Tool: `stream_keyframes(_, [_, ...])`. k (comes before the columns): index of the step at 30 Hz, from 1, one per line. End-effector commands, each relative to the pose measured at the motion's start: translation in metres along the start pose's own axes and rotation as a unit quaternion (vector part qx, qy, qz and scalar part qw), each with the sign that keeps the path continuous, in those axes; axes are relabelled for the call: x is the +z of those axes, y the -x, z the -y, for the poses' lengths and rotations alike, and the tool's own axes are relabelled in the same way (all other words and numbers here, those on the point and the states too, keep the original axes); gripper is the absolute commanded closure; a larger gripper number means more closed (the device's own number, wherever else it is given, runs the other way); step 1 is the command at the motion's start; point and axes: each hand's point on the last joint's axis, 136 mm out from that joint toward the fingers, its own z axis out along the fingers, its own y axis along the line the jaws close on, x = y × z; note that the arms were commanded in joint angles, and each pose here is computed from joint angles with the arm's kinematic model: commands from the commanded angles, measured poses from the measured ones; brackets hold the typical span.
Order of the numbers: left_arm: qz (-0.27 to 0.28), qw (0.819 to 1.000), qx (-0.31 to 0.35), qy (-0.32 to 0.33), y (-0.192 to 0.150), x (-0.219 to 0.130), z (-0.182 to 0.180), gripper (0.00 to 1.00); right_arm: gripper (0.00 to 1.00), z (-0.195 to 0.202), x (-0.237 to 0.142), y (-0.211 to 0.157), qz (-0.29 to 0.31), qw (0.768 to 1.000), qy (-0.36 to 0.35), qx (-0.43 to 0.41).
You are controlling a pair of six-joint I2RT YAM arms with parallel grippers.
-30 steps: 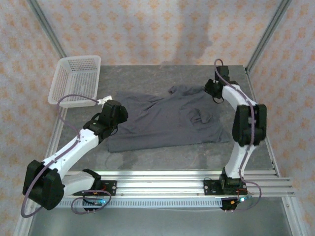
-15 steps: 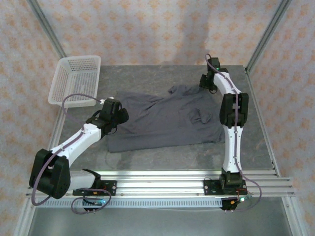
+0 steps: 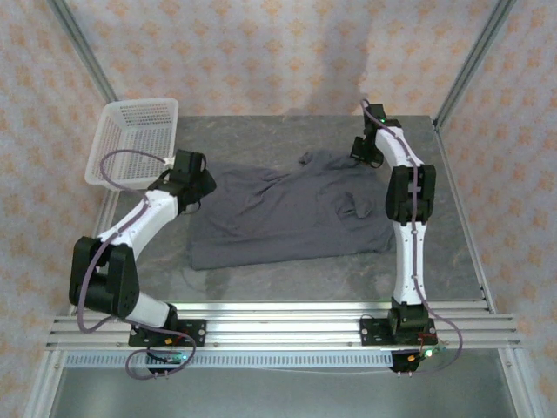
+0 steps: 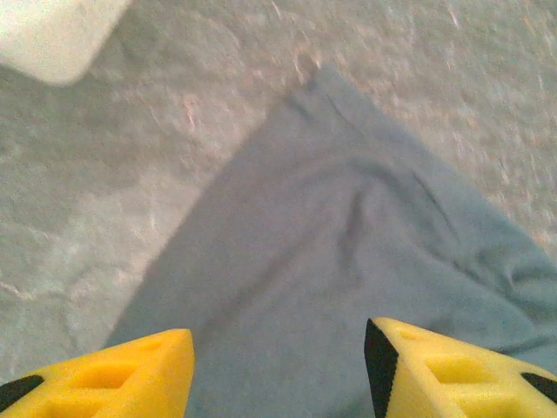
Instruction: Fold the inside-out t-shirt
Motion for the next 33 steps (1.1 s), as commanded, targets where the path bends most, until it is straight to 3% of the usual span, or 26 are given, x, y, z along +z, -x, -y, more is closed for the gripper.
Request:
stream_keyframes(1, [0.022, 0.996, -0.022, 0.087, 0.025, 0.005, -0.02, 0.47, 1.0, 0.011, -0.056, 0.013, 0.054, 0.998, 0.001, 0.022])
stream_keyframes(4, [0.019, 0.993, -0.005, 0.119, 0.039, 0.021, -0.013, 0.49, 1.0, 0.016, -0.071, 0.004, 0.075, 0.996, 0.019, 0.04])
stream_keyframes(12, [-0.038, 0.994, 0.032, 0.1, 0.036, 0.091, 0.028, 0.52, 1.0, 0.02, -0.064, -0.023, 0.064, 0.994, 0.054, 0.076])
stream_keyframes(21, [-0.025, 0.99, 0.059, 0.125, 0.05, 0.147, 0.04, 0.53, 1.0, 0.015, -0.065, -0.019, 0.064, 0.993, 0.065, 0.074])
stream_keyframes(33, [-0.038, 0.988, 0.053, 0.141, 0.045, 0.176, 0.033, 0.6, 1.0, 0.016, -0.062, -0.02, 0.057, 0.994, 0.06, 0.073])
